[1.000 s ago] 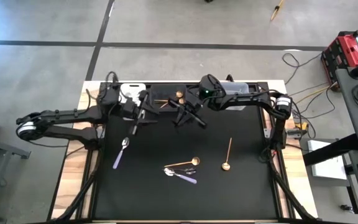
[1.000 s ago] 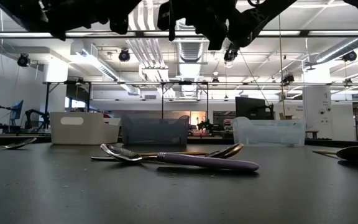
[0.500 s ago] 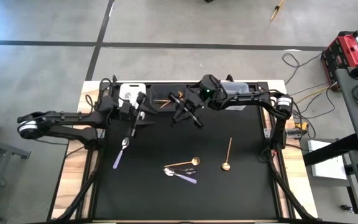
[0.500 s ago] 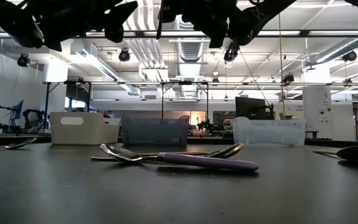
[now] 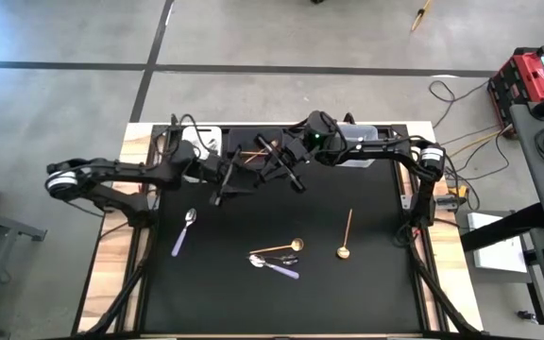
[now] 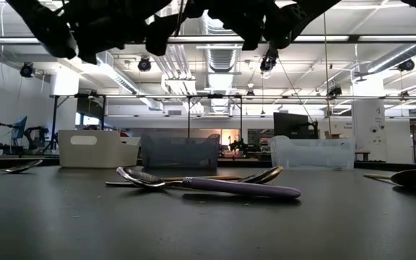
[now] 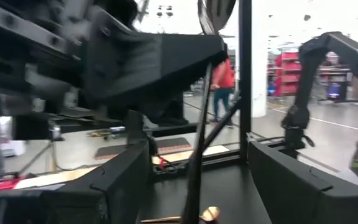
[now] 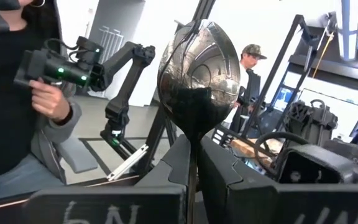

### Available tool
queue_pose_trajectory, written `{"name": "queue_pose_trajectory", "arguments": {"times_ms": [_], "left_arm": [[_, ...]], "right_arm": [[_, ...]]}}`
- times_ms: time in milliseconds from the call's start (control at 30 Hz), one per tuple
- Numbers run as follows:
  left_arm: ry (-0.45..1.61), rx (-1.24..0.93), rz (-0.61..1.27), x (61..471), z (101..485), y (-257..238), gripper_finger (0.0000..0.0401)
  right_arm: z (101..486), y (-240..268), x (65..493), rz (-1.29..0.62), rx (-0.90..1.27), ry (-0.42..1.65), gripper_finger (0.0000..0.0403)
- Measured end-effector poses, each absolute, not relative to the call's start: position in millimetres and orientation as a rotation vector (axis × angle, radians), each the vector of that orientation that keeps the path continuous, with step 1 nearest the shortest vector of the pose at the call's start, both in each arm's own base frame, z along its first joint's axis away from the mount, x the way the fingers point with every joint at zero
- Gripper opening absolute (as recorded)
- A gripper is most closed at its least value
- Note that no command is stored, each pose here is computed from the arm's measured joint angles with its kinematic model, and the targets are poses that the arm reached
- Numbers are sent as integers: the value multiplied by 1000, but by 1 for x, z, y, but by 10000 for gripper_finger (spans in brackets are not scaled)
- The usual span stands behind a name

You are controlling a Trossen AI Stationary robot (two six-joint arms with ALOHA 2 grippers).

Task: Sort silverware by color (type)
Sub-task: Put the black spoon into the transparent bin

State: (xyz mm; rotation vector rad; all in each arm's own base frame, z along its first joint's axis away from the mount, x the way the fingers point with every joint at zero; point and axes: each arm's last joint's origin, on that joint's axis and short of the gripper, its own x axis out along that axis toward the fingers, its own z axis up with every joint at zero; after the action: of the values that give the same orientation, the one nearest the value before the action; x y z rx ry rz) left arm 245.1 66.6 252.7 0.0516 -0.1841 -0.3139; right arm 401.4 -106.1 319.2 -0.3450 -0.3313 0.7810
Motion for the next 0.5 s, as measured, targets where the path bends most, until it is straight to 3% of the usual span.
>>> {"name": "queue_pose_trajectory", "arguments": {"times_ms": [333, 500], "left_arm": [[-202, 64, -410, 268, 248, 72, 233], [-193, 59, -406, 269, 245, 72, 195]], "right_arm": [[319, -106, 401, 784, -329, -324, 9], [319, -106, 401, 784, -328, -323, 9]]}}
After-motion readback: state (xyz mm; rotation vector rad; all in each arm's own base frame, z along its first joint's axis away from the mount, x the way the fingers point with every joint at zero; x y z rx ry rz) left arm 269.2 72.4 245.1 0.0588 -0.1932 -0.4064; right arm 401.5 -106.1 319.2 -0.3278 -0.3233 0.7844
